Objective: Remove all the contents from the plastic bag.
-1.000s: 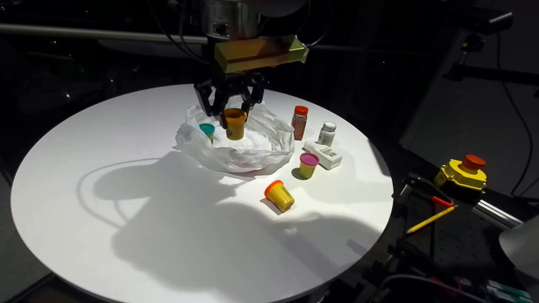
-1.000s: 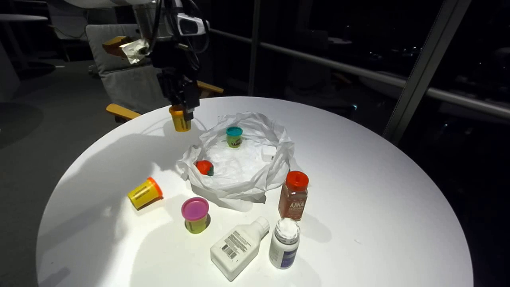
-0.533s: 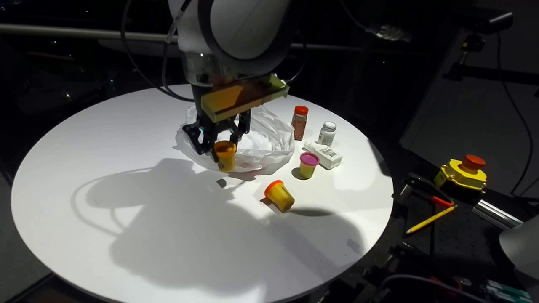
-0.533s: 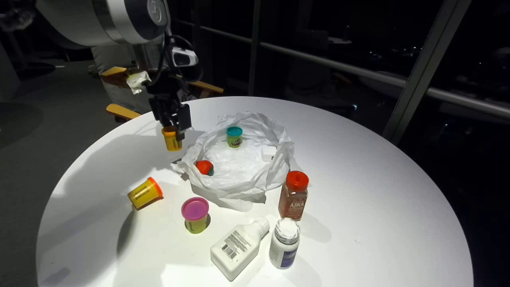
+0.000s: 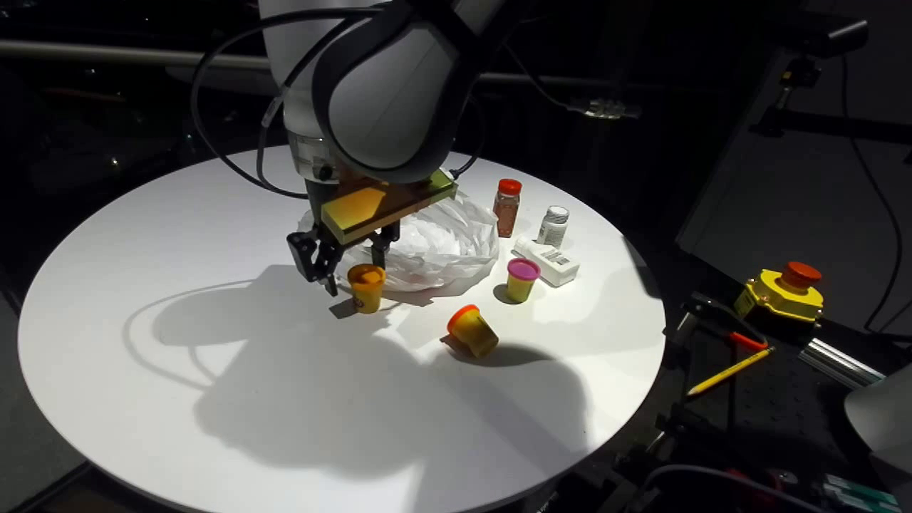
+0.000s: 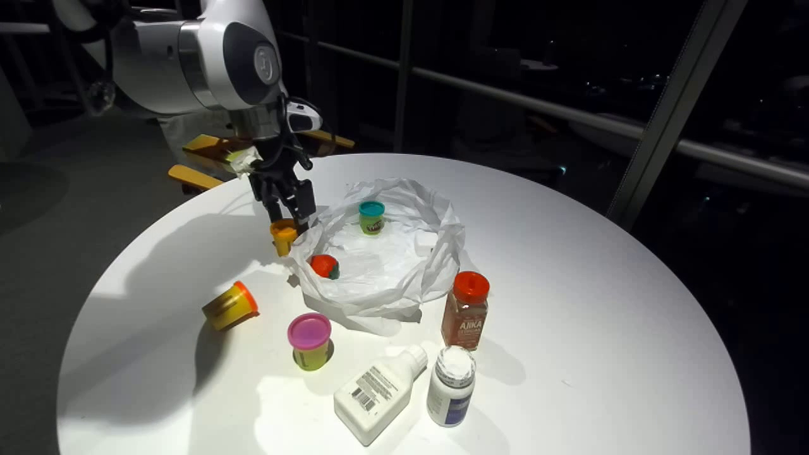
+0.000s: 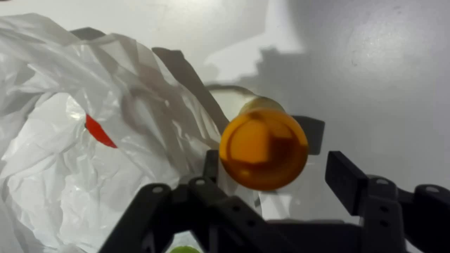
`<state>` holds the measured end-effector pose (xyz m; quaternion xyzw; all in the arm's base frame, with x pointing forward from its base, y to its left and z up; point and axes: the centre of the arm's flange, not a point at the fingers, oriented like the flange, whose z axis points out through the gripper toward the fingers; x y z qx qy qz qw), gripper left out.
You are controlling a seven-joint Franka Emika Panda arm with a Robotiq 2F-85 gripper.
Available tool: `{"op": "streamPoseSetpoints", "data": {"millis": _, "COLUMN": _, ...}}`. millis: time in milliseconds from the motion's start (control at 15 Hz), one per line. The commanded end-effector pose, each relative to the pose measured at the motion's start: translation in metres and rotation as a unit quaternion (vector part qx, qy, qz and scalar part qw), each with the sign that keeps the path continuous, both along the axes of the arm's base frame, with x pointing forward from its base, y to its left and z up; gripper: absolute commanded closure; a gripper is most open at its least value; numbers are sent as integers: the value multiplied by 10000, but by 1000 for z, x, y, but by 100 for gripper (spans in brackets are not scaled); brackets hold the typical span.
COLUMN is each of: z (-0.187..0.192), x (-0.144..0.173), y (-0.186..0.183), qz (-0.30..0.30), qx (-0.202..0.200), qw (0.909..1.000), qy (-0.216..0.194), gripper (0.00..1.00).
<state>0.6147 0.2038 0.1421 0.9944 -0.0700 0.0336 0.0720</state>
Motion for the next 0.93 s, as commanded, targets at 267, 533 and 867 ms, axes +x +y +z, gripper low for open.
{"op": "streamPoseSetpoints", "data": {"millis": 267, "z": 69, "x": -9, "y": -9, "qz": -339, "qx": -83, "qw": 9945, "qy": -985, "gripper": 0}}
{"op": "streamPoseSetpoints", "data": {"millis": 533, "z": 70, "x": 19, "y": -54, "qz": -1084, "qx": -166, "qw": 9884, "qy": -1053, "gripper": 0}}
{"op": "streamPoseSetpoints", "data": {"millis": 867, "z": 39, "x": 53, "y": -118, "qz": -1761, "qx": -317, "qw": 9810, "qy": -743, "gripper": 0}}
